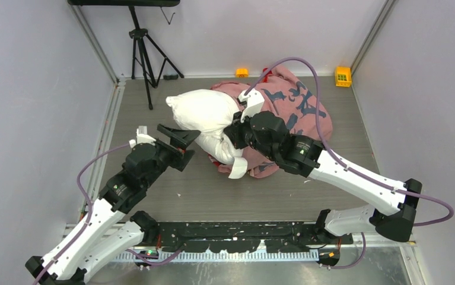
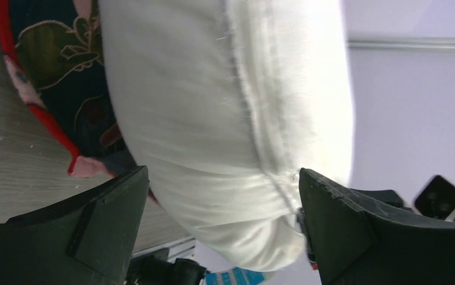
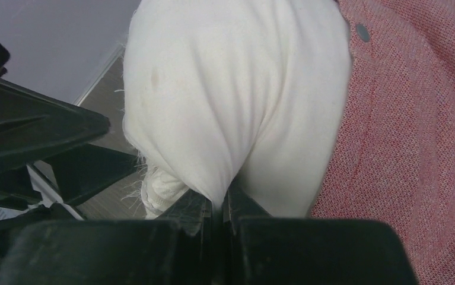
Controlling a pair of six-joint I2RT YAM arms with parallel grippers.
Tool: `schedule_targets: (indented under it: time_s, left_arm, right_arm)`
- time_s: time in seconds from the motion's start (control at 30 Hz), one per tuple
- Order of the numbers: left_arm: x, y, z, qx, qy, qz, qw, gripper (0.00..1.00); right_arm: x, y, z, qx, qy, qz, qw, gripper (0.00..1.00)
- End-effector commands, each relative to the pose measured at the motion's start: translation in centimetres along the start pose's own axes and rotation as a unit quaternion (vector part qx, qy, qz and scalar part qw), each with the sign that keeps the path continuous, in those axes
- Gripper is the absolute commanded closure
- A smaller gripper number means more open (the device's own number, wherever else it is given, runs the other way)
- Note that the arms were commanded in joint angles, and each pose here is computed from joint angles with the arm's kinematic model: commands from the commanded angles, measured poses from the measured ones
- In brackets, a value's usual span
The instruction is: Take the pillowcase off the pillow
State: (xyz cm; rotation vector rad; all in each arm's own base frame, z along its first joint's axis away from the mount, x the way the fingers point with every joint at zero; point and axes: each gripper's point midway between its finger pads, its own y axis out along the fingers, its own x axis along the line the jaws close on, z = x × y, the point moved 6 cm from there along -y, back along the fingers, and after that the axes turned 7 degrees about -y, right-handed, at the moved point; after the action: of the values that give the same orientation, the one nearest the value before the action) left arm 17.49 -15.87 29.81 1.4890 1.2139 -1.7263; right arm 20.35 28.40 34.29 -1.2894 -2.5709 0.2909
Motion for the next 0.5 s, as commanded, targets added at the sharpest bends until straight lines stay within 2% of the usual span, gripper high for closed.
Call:
schedule_targets:
  time_s: [0.0,0.23,0.33,0.47]
  left_arm:
    - [-2.9,-1.7,-1.3,-0.043,-0.028,0.053,0.997,0.0]
    - [-2.6,-0.6,-0.8,-0.027,-0.023,0.035,0.999,0.0]
    - [-2.4,0.4,-0.4,-0.019,-0.022,0.026,0.999,0.0]
    - [-2.6,2.2,0.1,-0.012,-0.015,0.023,1.0,0.0]
  right_arm:
    - [-0.9,0.4,-1.3,-0.036,0.007,0.034,0.999,1.0]
    - [0.4,0.6,-1.5,-0.031,-0.005,-0.018,0.999,1.0]
    - [1.9,0.1,-1.5,-0.03,-0.015,-0.088,0.996,1.0]
    - [4.5,-1.3,-1.7,-0.031,-0.018,-0.213,0.976,1.0]
